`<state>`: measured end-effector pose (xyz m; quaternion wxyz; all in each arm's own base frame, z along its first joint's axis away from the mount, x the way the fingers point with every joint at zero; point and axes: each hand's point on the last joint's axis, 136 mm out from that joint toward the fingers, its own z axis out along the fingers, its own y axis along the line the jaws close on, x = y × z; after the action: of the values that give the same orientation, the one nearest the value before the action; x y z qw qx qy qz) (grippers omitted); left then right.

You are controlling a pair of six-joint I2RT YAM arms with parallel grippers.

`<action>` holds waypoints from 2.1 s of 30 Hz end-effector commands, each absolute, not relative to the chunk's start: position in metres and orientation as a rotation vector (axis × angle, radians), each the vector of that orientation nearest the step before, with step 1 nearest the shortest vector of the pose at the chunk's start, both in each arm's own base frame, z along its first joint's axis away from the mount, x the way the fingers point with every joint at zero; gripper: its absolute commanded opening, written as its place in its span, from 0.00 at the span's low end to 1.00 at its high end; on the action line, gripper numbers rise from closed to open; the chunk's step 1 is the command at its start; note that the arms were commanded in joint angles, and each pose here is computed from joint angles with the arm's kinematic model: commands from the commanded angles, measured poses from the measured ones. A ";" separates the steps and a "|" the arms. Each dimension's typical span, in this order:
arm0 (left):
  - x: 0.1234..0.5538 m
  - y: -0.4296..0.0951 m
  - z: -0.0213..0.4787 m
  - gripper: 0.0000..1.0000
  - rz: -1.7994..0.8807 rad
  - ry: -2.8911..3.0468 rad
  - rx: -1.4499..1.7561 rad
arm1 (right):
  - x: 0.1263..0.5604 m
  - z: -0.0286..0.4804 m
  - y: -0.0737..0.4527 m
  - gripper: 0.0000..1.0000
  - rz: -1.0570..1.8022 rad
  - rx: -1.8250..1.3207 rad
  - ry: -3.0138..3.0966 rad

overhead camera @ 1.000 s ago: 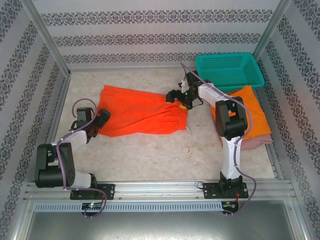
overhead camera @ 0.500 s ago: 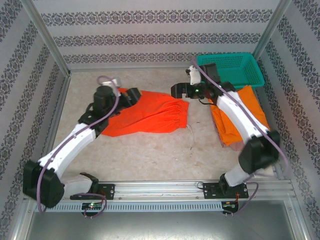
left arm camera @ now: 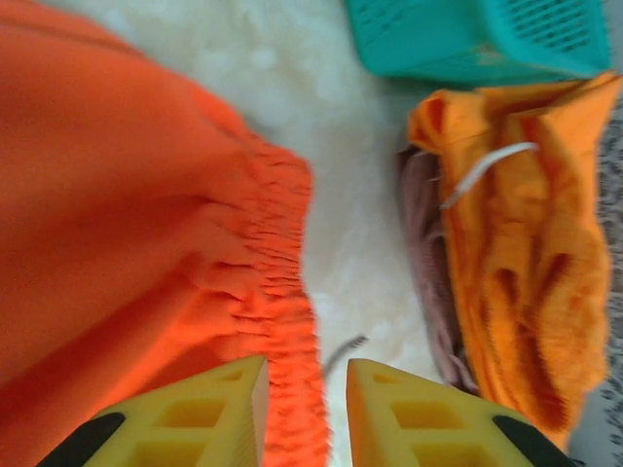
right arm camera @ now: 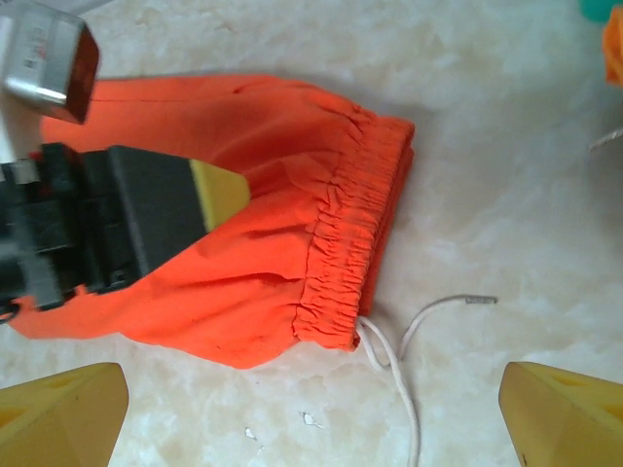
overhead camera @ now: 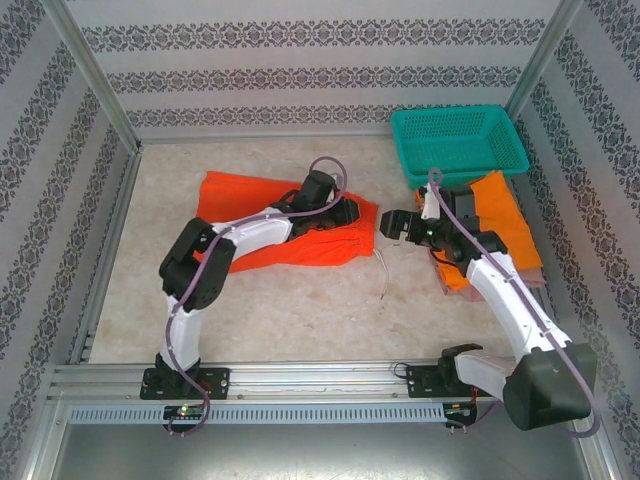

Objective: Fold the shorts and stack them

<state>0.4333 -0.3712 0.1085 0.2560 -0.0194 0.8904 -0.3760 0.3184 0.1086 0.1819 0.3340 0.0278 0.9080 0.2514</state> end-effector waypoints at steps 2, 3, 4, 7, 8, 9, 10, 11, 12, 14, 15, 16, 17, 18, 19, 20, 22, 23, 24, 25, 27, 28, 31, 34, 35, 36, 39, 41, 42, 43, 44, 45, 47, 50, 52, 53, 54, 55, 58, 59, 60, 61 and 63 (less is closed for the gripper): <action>0.438 -0.359 0.070 0.26 -0.908 2.495 -0.122 | 0.336 0.177 0.119 0.93 0.804 0.136 2.364; 0.437 -0.352 0.057 0.25 -0.897 2.515 -0.152 | 0.340 0.167 0.121 0.91 0.833 0.164 2.397; 0.436 -0.347 0.048 0.25 -0.890 2.525 -0.177 | 0.343 0.161 0.125 0.89 0.865 0.177 2.421; 0.425 -0.331 0.023 0.23 -0.862 2.562 -0.228 | 0.355 0.140 0.136 0.87 0.941 0.224 2.492; 0.421 -0.327 0.018 0.23 -0.848 2.572 -0.233 | 0.360 0.134 0.138 0.87 0.952 0.240 2.507; 0.418 -0.324 0.014 0.23 -0.839 2.580 -0.239 | 0.364 0.127 0.139 0.85 0.959 0.263 2.522; 0.414 -0.321 0.010 0.23 -0.831 2.590 -0.241 | 0.368 0.123 0.140 0.84 0.967 0.279 2.530; 0.411 -0.317 0.006 0.23 -0.822 2.598 -0.250 | 0.372 0.118 0.142 0.84 0.982 0.294 2.537; 0.409 -0.314 0.004 0.22 -0.814 2.601 -0.258 | 0.376 0.114 0.145 0.83 0.998 0.306 2.541; 0.406 -0.309 0.000 0.22 -0.798 2.606 -0.271 | 0.382 0.103 0.150 0.81 1.031 0.334 2.560; 0.404 -0.307 -0.002 0.22 -0.793 2.609 -0.274 | 0.384 0.097 0.153 0.81 1.043 0.346 2.573; 0.403 -0.306 -0.003 0.22 -0.790 2.613 -0.278 | 0.387 0.092 0.155 0.81 1.050 0.354 2.583; 0.403 -0.305 -0.004 0.22 -0.788 2.615 -0.279 | 0.389 0.088 0.156 0.80 1.057 0.358 2.588; 0.402 -0.304 -0.005 0.22 -0.788 2.617 -0.282 | 0.393 0.084 0.157 0.79 1.062 0.365 2.591; 0.402 -0.304 -0.005 0.22 -0.787 2.618 -0.282 | 0.395 0.080 0.159 0.78 1.068 0.373 2.597; 0.402 -0.305 -0.005 0.22 -0.787 2.618 -0.281 | 0.397 0.077 0.160 0.77 1.075 0.380 2.599; 0.402 -0.304 -0.005 0.21 -0.781 2.619 -0.280 | 0.398 0.070 0.163 0.74 1.091 0.395 2.610; 0.402 -0.304 -0.005 0.21 -0.781 2.618 -0.281 | 0.399 0.068 0.165 0.74 1.096 0.395 2.611; 0.402 -0.304 -0.005 0.21 -0.780 2.619 -0.280 | 0.399 0.066 0.167 0.73 1.099 0.398 2.615; 0.403 -0.304 -0.005 0.21 -0.779 2.618 -0.281 | 0.399 0.064 0.168 0.72 1.100 0.398 2.617; 0.402 -0.304 -0.006 0.21 -0.778 2.620 -0.279 | 0.400 0.061 0.171 0.71 1.102 0.396 2.627; 0.403 -0.304 -0.006 0.21 -0.778 2.620 -0.280 | 0.400 0.059 0.173 0.70 1.098 0.394 2.631; 0.402 -0.304 -0.006 0.21 -0.780 2.621 -0.280 | 0.402 0.054 0.176 0.68 1.095 0.394 2.645; 0.402 -0.304 -0.008 0.21 -0.781 2.623 -0.282 | 0.402 0.050 0.179 0.65 1.094 0.396 2.657; 0.401 -0.304 -0.008 0.21 -0.781 2.625 -0.281 | 0.402 0.049 0.180 0.64 1.093 0.392 2.659; 0.402 -0.303 -0.008 0.21 -0.782 2.624 -0.283 | 0.402 0.047 0.181 0.64 1.088 0.395 2.665; 0.401 -0.303 -0.009 0.21 -0.783 2.626 -0.283 | 0.400 0.043 0.183 0.64 1.080 0.391 2.680; 0.401 -0.303 -0.009 0.21 -0.783 2.626 -0.283 | 0.400 0.042 0.184 0.64 1.071 0.389 2.684; 0.401 -0.304 -0.008 0.21 -0.785 2.624 -0.282 | 0.400 0.042 0.184 0.64 1.073 0.392 2.684; 0.401 -0.304 -0.009 0.21 -0.787 2.624 -0.281 | 0.400 0.042 0.186 0.64 1.076 0.383 2.684; 0.402 -0.304 -0.008 0.21 -0.788 2.623 -0.283 | 0.400 0.041 0.188 0.64 1.078 0.382 2.692; 0.401 -0.304 -0.009 0.21 -0.790 2.624 -0.285 | 0.399 0.040 0.191 0.62 1.081 0.373 2.696; 0.403 -0.305 -0.008 0.21 -0.794 2.620 -0.286 | 0.398 0.040 0.198 0.60 1.099 0.363 2.699; 0.403 -0.305 -0.009 0.21 -0.795 2.619 -0.290 | 0.398 0.039 0.206 0.55 1.128 0.358 2.692; 0.403 -0.305 -0.009 0.20 -0.798 2.618 -0.291 | 0.397 0.036 0.207 0.48 1.111 0.353 2.698; 0.403 -0.306 -0.008 0.21 -0.800 2.617 -0.291 | 0.397 0.033 0.206 0.44 1.097 0.353 2.707; 0.403 -0.305 -0.008 0.20 -0.799 2.617 -0.291 | 0.397 0.030 0.205 0.39 1.073 0.348 2.716; 0.403 -0.306 -0.006 0.20 -0.801 2.614 -0.289 | 0.396 0.026 0.203 0.32 1.036 0.339 2.731; 0.405 -0.304 0.005 0.21 -0.807 2.584 -0.287 | 0.393 0.015 0.195 0.15 0.940 0.332 2.763; 0.407 -0.303 0.013 0.21 -0.810 2.564 -0.285 | 0.392 0.013 0.193 0.11 0.917 0.323 2.769; 0.408 -0.302 0.022 0.22 -0.816 2.542 -0.282 | 0.393 0.012 0.190 0.06 0.885 0.306 2.771; 0.410 -0.300 0.033 0.24 -0.827 2.515 -0.283 | 0.393 0.012 0.186 0.01 0.848 0.289 2.776; 0.414 -0.291 0.063 0.29 -0.858 2.448 -0.289 | 0.393 0.014 0.178 0.00 0.768 0.253 2.793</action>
<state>0.4083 -0.3143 0.0357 0.2354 -0.0875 0.9123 -0.3235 0.3959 0.1959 0.0264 0.1123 0.1013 0.9321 0.3291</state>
